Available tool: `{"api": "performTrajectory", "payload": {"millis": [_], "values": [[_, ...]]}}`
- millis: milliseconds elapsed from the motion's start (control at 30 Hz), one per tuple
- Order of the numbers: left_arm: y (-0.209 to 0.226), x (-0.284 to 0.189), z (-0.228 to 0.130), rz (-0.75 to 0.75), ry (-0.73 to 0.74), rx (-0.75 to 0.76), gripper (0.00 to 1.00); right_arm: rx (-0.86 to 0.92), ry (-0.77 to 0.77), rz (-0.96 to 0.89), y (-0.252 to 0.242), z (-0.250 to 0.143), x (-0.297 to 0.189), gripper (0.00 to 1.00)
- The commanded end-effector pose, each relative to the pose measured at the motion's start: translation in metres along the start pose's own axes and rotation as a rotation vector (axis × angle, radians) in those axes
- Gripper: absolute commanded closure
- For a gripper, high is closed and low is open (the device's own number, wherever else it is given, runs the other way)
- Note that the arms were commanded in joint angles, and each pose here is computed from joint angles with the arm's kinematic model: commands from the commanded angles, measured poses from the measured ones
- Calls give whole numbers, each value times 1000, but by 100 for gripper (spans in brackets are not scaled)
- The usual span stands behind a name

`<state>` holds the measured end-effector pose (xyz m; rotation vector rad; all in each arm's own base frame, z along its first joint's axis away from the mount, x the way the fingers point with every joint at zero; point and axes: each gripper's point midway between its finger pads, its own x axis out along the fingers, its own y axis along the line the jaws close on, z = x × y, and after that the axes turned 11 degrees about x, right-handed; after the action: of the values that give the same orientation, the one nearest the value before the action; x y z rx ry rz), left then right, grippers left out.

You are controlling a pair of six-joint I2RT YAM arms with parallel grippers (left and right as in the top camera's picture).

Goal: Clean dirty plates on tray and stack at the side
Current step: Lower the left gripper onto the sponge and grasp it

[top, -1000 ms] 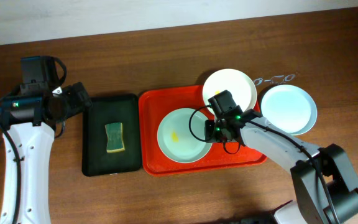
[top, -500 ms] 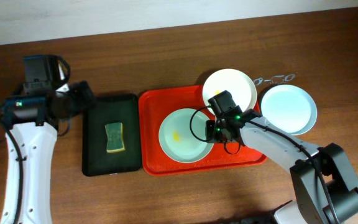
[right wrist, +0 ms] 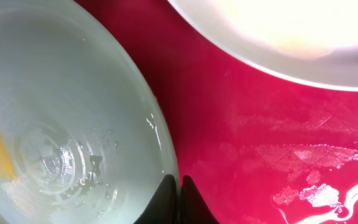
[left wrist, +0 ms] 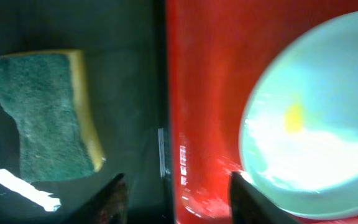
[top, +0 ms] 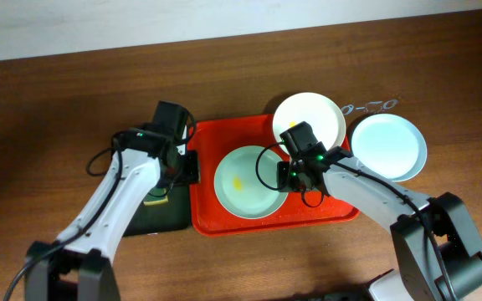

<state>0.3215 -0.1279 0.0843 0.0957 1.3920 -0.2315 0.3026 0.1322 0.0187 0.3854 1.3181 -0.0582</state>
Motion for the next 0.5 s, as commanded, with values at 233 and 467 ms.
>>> {"api": "performTrajectory", "payload": {"millis": [233, 467], "values": [[82, 22, -6, 166, 70, -79, 31, -11, -9, -24, -2, 0, 1, 96], [94, 38, -2, 206, 83, -73, 36, -11, -9, -25, -2, 0, 1, 96]]}}
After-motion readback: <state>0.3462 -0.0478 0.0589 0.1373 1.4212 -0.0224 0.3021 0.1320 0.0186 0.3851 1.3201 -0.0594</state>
